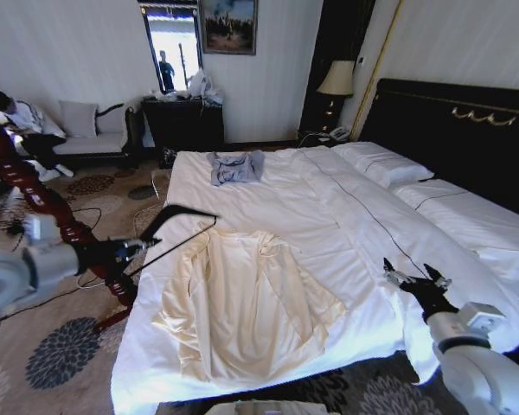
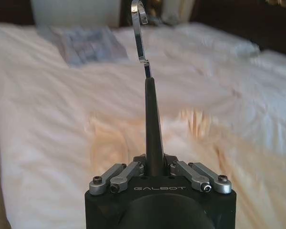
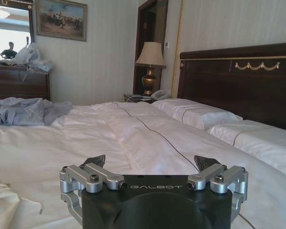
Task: Pick up the clothes from the bed and hang them on the clothes hanger.
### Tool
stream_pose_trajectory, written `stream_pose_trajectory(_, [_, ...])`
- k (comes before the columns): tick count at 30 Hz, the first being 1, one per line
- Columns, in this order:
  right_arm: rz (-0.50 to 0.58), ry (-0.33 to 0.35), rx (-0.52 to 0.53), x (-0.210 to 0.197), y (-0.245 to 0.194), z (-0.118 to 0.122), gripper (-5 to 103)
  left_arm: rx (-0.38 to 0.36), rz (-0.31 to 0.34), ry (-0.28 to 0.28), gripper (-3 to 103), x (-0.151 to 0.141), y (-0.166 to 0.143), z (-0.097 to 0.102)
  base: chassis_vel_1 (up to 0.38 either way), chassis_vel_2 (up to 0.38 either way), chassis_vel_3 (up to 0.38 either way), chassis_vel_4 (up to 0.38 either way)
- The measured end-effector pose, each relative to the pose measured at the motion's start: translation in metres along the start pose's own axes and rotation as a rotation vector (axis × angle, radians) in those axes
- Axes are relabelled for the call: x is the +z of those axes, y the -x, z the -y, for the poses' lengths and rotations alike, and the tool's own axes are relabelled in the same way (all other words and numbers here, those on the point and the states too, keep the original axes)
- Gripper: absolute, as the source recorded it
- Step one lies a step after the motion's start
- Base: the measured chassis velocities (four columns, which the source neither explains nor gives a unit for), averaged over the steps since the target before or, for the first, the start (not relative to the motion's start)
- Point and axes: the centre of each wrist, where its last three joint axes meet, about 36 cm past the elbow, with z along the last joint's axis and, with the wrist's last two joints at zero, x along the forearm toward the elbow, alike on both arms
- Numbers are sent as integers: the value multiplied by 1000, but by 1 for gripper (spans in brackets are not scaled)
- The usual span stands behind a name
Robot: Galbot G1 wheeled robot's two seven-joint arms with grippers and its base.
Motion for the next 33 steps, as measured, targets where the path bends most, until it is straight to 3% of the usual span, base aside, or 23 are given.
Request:
stream_pose_trajectory(5, [4, -9, -10, -2, 11, 4, 100, 84, -16, 3, 18, 21, 18, -25, 0, 0, 0, 0])
stream_pose_trajectory(8, [1, -7, -14, 1, 23, 6, 100, 174, 34, -25, 18, 35, 26, -31, 0, 0, 0, 0])
stream_pose_trajectory(13, [-15, -27, -45, 8, 42, 5, 100, 253, 84, -70, 18, 51, 35, -35, 0, 0, 0, 0])
stream_pose_trajectory(17, [-40, -74, -108, 12, 65, 0, 100, 298, 118, -126, 18, 65, 48, -45, 0, 0, 0, 0])
stream_pose_trajectory(20, [-50, -158, -166, 18, 91, -4, 100, 330, 114, -181, 18, 84, 67, -52, 0, 0, 0, 0])
stream_pose_trajectory(21, [-61, -214, -221, 24, 110, -10, 100, 339, 122, -203, 18, 90, 80, -59, 0, 0, 0, 0])
stream_pose_trajectory(24, [-69, -238, -272, 29, 130, -21, 100, 349, 129, -211, 18, 93, 93, -64, 0, 0, 0, 0])
stream_pose_trajectory(26, [-56, -219, -335, 24, 161, -43, 100, 358, 132, -206, 18, 95, 106, -71, 0, 0, 0, 0])
stream_pose_trajectory(28, [-55, -216, -349, 24, 167, -48, 100, 358, 131, -207, 18, 96, 109, -72, 0, 0, 0, 0])
stream_pose_trajectory(30, [-55, -234, -427, 31, 191, -77, 100, 355, 121, -213, 18, 100, 115, -81, 0, 0, 0, 0])
stream_pose_trajectory(32, [-54, -246, -453, 34, 197, -87, 100, 357, 117, -211, 18, 100, 116, -83, 0, 0, 0, 0])
stream_pose_trajectory(33, [-48, -273, -494, 39, 206, -103, 100, 358, 108, -205, 18, 102, 117, -87, 0, 0, 0, 0])
